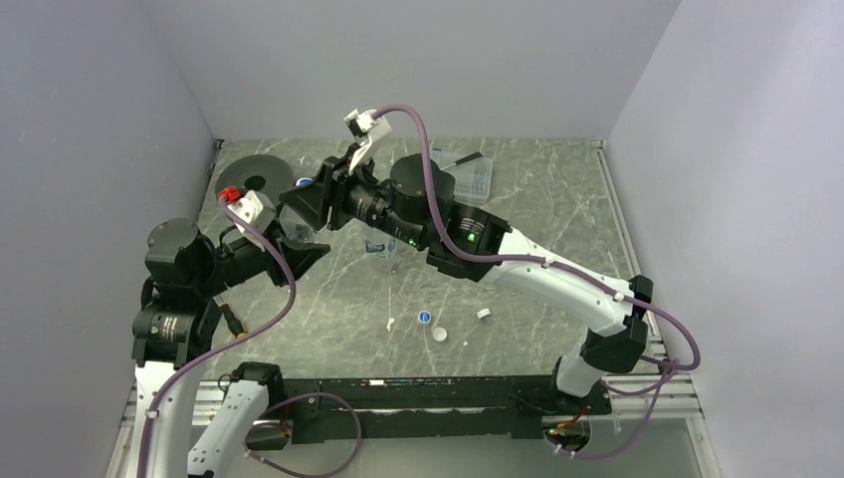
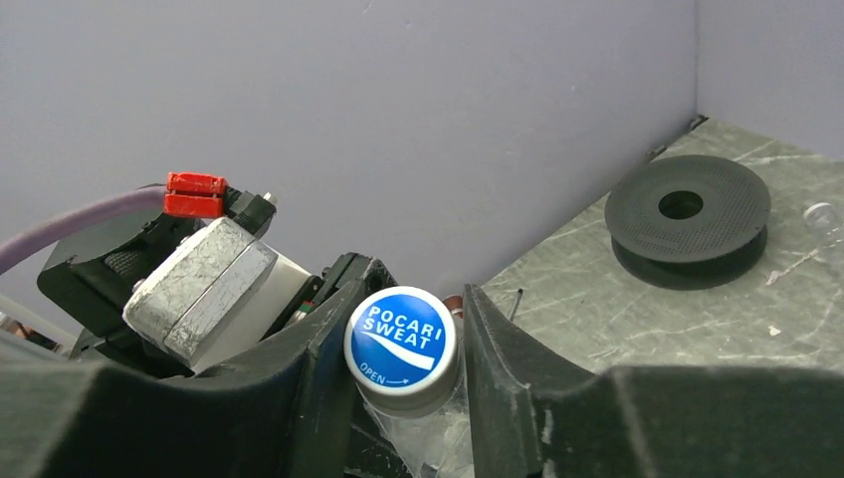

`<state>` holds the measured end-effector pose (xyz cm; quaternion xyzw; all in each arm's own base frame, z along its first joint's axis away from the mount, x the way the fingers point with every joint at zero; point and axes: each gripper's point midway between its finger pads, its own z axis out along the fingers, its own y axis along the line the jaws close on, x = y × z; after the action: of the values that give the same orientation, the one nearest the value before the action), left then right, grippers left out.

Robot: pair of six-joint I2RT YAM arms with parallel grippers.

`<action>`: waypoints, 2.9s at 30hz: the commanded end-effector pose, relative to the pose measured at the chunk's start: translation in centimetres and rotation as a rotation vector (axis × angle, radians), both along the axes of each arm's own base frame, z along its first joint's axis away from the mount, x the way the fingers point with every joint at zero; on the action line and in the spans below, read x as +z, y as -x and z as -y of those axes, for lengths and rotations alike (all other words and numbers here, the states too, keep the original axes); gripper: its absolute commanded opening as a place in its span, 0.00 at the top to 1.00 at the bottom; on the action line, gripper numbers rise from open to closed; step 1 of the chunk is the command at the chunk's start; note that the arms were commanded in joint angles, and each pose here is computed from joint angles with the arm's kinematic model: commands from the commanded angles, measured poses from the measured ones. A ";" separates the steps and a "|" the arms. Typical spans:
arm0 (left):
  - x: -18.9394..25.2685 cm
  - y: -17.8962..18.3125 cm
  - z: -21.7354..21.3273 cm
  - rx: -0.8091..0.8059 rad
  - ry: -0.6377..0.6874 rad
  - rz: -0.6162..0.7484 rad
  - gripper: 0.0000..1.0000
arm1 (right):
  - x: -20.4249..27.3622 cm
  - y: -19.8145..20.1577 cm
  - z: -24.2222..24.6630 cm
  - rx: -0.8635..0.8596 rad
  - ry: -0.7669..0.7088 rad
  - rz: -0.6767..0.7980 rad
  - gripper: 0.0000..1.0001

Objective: Unscrew the bottle caps
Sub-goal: Unscrew the bottle cap from the plastic bottle.

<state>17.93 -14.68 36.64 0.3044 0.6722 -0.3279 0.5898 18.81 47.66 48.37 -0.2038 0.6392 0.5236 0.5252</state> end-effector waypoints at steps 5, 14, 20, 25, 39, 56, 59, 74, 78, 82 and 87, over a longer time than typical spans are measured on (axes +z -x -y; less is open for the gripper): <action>1.1 0.4 0.1 -0.006 0.025 0.046 0.95 | 4.3 0.0 1.8 -0.061 -0.111 0.063 0.46; 1.1 0.4 0.1 -0.002 0.026 0.043 0.95 | 4.7 0.0 2.0 -0.065 -0.125 0.063 0.47; 1.3 0.4 0.2 -0.004 0.032 0.045 0.95 | 4.1 0.0 1.5 -0.053 -0.099 0.055 0.77; 1.9 0.4 0.4 -0.020 0.048 0.043 0.95 | 4.6 0.5 1.4 -0.014 -0.091 0.085 0.96; 7.6 8.3 3.9 -0.520 0.207 -0.052 1.00 | 8.5 10.3 5.3 0.592 -0.238 0.456 1.00; 4.5 4.8 2.5 -0.285 0.072 0.047 1.00 | 8.6 1.4 6.6 0.068 -0.204 0.260 0.11; 3.3 2.2 1.1 -0.133 -0.013 0.143 1.00 | 7.6 -0.6 7.1 -0.106 -0.163 0.162 0.02; 0.5 -2.5 -2.5 0.153 -0.123 0.191 1.00 | 4.4 -1.5 3.5 -0.224 -0.022 0.041 0.25; 0.6 -2.5 -2.4 0.154 -0.112 0.186 1.00 | 4.0 -1.4 2.5 -0.200 -0.015 0.027 0.31; 0.6 -2.6 -2.4 0.156 -0.107 0.180 1.00 | 3.6 -1.4 1.6 -0.185 -0.022 0.008 0.37; 0.6 -2.5 -2.3 0.148 -0.100 0.171 1.00 | 4.0 -1.3 1.6 -0.181 -0.040 0.011 0.59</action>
<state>20.20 -12.38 36.67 0.3104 0.6621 -0.2234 0.6445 20.63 46.96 48.58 -0.1588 0.6732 0.4517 0.5635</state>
